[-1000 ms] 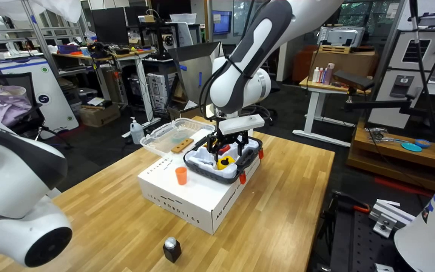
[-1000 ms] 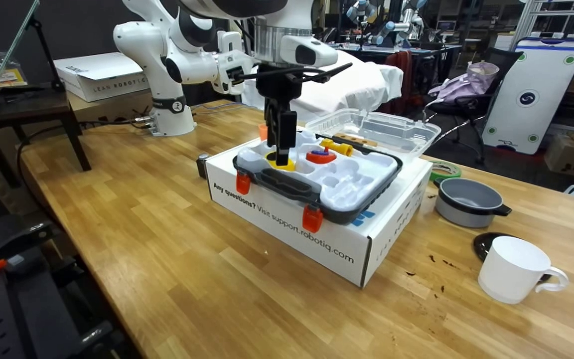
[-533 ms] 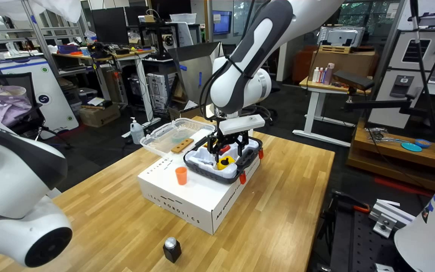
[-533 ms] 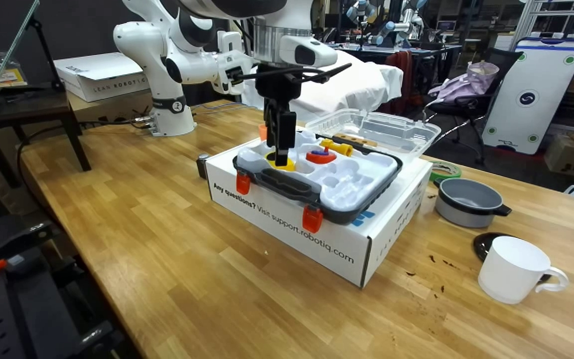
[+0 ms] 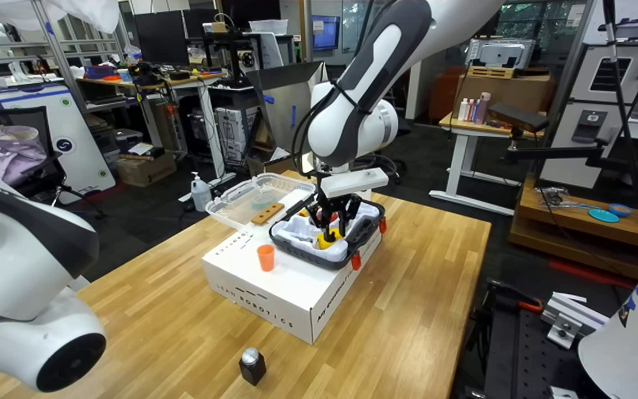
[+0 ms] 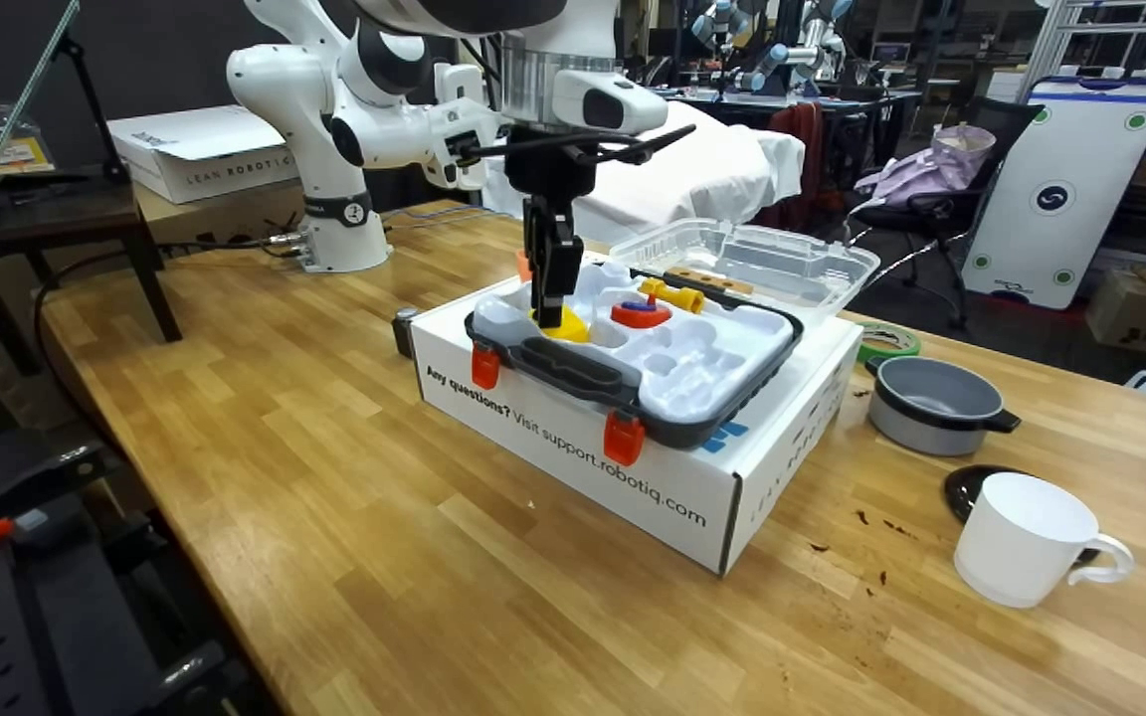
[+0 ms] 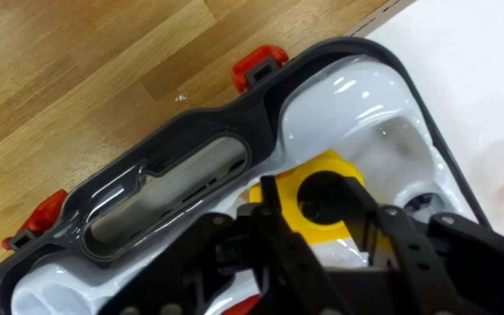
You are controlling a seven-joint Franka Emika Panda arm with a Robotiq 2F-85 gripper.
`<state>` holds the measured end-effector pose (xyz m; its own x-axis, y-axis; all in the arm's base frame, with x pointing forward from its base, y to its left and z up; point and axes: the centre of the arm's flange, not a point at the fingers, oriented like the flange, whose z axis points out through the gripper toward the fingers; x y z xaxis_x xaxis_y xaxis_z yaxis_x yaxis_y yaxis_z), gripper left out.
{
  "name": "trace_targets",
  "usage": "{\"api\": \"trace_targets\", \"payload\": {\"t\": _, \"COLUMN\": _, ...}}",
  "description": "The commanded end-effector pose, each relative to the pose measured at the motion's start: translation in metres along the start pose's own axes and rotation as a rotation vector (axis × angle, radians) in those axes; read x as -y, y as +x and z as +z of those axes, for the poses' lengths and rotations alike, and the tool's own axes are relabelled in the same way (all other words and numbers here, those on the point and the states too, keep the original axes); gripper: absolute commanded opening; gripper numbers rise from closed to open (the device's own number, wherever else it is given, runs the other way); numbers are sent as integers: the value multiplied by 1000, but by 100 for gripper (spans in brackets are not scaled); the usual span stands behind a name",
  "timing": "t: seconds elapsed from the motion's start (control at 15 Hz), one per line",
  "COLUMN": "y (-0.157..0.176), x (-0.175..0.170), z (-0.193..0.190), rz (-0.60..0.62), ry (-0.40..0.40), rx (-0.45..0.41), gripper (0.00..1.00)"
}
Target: Take a yellow toy from the toy box and put it on the table
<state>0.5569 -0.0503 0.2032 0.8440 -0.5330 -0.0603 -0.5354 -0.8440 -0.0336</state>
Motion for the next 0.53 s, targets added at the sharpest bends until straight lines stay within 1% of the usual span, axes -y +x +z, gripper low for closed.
{"api": "trace_targets", "payload": {"t": 0.0, "y": -7, "x": -4, "z": -3, "rz": -3, "ry": 23, "rx": 12, "gripper": 10}}
{"api": "trace_targets", "payload": {"t": 0.07, "y": -7, "x": -5, "z": -3, "rz": -3, "ry": 22, "rx": 13, "gripper": 4}}
{"api": "trace_targets", "payload": {"t": 0.13, "y": -7, "x": -5, "z": -3, "rz": -2, "ry": 22, "rx": 14, "gripper": 0}}
{"api": "trace_targets", "payload": {"t": 0.27, "y": -9, "x": -5, "z": -2, "rz": -6, "ry": 19, "rx": 17, "gripper": 0}}
{"api": "trace_targets", "payload": {"t": 0.33, "y": -9, "x": -5, "z": -2, "rz": -9, "ry": 18, "rx": 17, "gripper": 3}}
{"api": "trace_targets", "payload": {"t": 0.47, "y": -11, "x": -4, "z": -1, "rz": -21, "ry": 15, "rx": 18, "gripper": 3}}
